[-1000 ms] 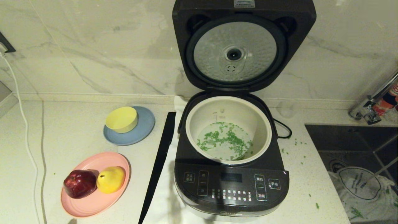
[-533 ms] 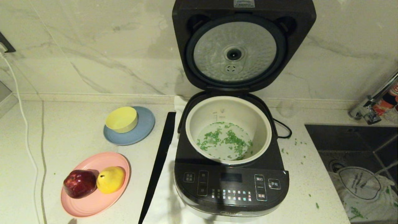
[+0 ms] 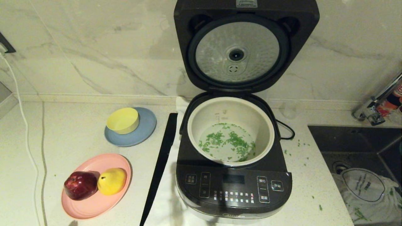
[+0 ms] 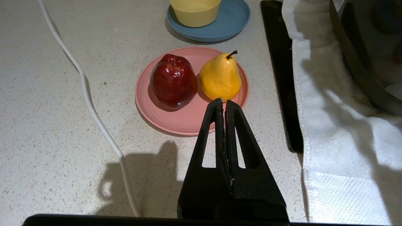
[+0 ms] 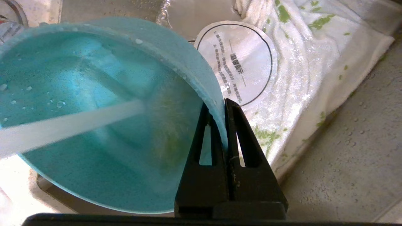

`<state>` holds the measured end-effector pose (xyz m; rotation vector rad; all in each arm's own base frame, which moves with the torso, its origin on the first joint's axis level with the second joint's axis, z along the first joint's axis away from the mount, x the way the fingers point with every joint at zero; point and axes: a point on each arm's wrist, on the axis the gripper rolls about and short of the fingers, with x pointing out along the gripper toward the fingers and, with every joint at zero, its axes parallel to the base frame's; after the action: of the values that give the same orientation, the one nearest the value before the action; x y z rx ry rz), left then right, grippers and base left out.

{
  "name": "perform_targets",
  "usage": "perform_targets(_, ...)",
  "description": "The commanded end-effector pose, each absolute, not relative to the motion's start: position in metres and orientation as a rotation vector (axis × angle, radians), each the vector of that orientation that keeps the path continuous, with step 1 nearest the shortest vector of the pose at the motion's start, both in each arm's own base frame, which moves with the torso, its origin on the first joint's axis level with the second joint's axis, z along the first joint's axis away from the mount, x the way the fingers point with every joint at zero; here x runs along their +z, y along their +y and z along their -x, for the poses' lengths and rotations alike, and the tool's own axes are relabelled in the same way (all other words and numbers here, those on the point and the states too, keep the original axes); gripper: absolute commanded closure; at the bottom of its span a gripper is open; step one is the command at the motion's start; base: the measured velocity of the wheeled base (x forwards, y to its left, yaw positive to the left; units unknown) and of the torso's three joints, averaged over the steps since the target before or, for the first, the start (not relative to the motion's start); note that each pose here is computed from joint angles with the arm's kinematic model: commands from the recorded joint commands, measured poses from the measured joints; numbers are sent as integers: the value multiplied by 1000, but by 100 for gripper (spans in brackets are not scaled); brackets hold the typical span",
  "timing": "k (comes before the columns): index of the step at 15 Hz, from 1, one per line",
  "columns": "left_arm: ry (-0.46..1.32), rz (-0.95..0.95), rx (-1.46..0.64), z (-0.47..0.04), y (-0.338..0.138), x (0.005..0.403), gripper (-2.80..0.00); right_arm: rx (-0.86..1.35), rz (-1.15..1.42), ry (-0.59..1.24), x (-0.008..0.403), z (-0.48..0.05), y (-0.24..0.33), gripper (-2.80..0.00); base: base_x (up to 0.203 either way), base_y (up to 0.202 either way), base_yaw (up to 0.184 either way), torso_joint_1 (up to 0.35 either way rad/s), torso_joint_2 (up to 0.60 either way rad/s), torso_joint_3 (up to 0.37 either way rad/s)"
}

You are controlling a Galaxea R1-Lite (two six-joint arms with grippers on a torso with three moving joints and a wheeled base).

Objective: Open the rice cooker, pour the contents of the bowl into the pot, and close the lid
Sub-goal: Fill a bowl with water from the tap

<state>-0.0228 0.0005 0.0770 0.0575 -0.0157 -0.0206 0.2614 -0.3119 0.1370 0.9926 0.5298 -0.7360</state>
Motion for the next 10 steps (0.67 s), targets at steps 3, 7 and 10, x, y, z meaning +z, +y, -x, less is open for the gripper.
perform_targets(3, -10, -58, -20, 22, 0, 74, 0, -728, -995, 538, 139, -263, -307, 0, 0, 0, 0, 0, 0, 0)
perform_targets(7, -8, -58, -21, 22, 0, 74, 0, -726, -1013, 613, 136, -258, -288, 0, 0, 0, 0, 0, 0, 0)
perform_targets(10, -10, -58, -21, 22, 0, 74, 0, -680, -985, 684, 139, -252, -253, 0, 0, 0, 0, 0, 0, 0)
